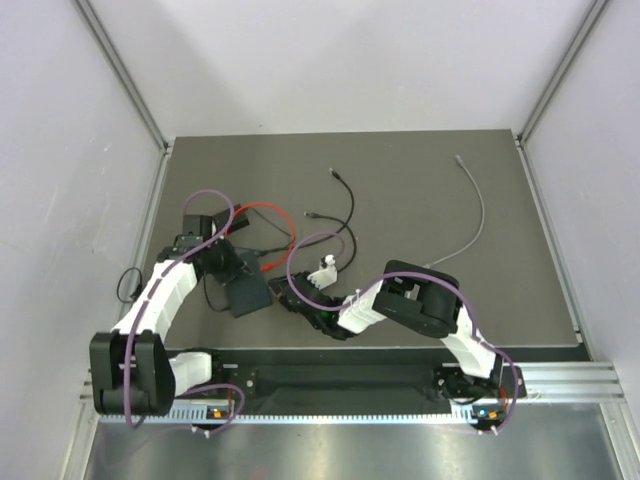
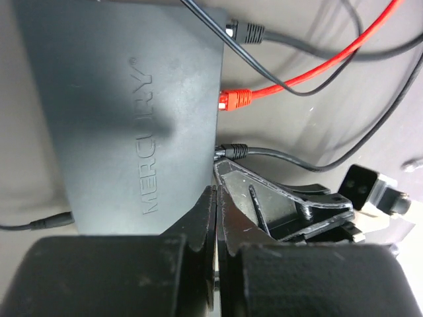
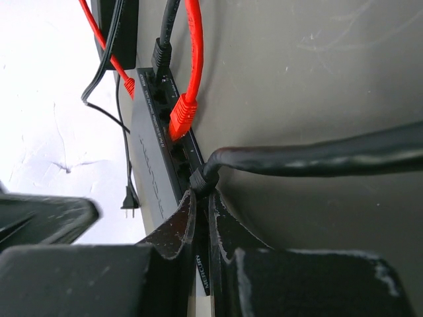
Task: Pull the plug from the switch port
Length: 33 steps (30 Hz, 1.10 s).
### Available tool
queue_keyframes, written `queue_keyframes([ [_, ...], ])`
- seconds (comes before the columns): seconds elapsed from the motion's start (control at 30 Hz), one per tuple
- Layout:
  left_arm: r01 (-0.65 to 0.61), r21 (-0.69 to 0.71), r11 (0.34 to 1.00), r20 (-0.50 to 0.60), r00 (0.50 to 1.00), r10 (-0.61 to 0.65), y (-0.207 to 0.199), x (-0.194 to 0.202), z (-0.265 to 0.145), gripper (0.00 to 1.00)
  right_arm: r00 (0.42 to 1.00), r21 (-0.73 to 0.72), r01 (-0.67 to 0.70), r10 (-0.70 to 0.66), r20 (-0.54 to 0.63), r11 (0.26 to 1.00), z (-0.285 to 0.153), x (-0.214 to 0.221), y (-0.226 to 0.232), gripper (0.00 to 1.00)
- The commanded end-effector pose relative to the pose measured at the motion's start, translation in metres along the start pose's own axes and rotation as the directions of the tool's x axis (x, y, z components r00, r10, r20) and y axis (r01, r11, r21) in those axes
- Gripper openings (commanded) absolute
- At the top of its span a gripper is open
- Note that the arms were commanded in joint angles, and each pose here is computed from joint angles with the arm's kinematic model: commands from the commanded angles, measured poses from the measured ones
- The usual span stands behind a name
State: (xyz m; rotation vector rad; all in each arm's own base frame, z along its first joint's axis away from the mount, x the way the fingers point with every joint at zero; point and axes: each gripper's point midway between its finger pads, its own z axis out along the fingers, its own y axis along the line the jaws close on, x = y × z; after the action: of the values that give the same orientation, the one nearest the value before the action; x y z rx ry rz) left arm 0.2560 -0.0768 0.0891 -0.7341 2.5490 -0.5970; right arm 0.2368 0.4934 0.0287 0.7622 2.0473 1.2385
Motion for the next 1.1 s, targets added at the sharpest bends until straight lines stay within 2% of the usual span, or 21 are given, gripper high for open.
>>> queue_keyframes([
  [0.0,-0.095,0.095,0.991,0.016,0.995,0.094,-0.030,-0.013,0.003,0.00,0.994,0.036,0.099,-0.098,-0.043,0.994,-0.005,0.017,-0.022,0.00],
  [0.13,-0.158,0.026,0.987,-0.017,0.987,0.158,-0.031,-0.012,0.018,0.00,0.994,0.033,0.106,-0.104,-0.045,0.994,-0.004,0.019,-0.020,0.00],
  [0.2,-0.169,-0.059,0.984,-0.042,0.985,0.166,-0.021,-0.009,0.028,0.00,0.994,0.025,0.100,-0.099,-0.041,0.995,-0.004,0.018,-0.018,0.00],
  [0.5,-0.115,-0.247,0.962,-0.039,0.993,0.109,0.008,-0.010,0.049,0.00,0.993,0.009,0.111,-0.111,-0.027,0.994,-0.003,0.013,-0.017,0.00],
  [0.63,-0.107,-0.366,0.925,-0.044,0.994,0.098,0.031,-0.009,0.053,0.00,0.996,-0.018,0.090,-0.091,-0.012,0.996,0.000,0.011,-0.010,0.00],
  [0.9,-0.104,-0.480,0.871,-0.080,0.994,0.074,0.062,0.003,0.061,0.00,0.995,-0.084,-0.043,0.051,0.091,0.995,-0.004,-0.029,-0.010,0.00],
  [1.07,-0.102,-0.478,0.872,-0.108,0.993,0.057,0.069,0.015,0.067,0.00,0.995,-0.066,-0.029,0.035,0.089,0.997,-0.005,-0.044,-0.015,0.00],
])
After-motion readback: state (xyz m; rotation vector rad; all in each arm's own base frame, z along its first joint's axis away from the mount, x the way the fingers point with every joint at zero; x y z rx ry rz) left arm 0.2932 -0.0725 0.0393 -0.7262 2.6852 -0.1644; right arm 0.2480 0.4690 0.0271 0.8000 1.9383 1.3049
